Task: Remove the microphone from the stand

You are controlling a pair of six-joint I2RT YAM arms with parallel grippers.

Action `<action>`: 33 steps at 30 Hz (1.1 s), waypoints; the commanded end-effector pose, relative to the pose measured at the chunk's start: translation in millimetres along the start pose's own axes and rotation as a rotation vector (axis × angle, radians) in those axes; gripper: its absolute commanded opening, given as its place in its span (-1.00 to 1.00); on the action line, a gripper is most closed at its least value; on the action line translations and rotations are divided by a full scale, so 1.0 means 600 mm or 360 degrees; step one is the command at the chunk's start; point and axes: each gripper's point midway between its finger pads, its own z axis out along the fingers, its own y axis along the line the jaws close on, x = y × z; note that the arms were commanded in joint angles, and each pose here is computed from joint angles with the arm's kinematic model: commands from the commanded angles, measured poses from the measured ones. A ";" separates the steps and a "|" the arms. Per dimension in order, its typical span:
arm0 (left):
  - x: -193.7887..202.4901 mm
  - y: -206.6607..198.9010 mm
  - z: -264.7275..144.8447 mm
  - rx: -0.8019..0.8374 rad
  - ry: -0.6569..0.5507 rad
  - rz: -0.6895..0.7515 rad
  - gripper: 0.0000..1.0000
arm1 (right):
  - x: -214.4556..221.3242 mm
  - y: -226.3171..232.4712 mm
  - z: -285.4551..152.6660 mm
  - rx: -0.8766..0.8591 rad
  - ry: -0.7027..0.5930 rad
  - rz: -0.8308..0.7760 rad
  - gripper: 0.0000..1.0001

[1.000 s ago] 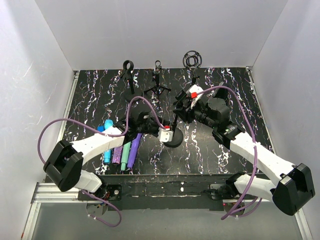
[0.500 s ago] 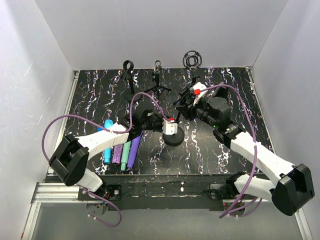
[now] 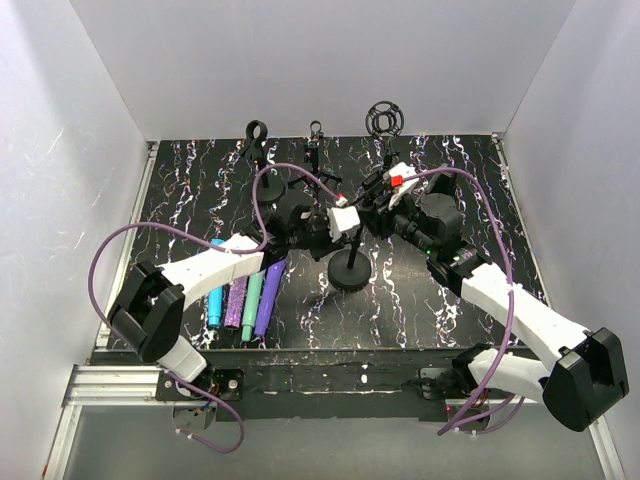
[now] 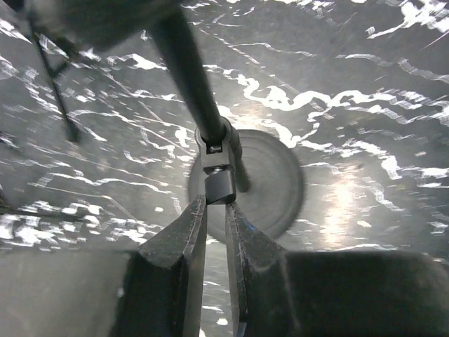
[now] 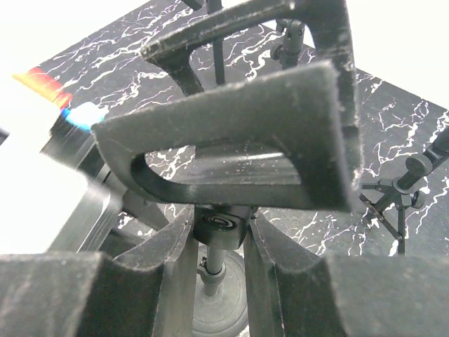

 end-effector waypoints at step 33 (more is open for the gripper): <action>-0.044 0.054 -0.037 0.0218 -0.0124 -0.0487 0.16 | 0.029 0.005 -0.015 -0.0014 0.0100 0.0009 -0.97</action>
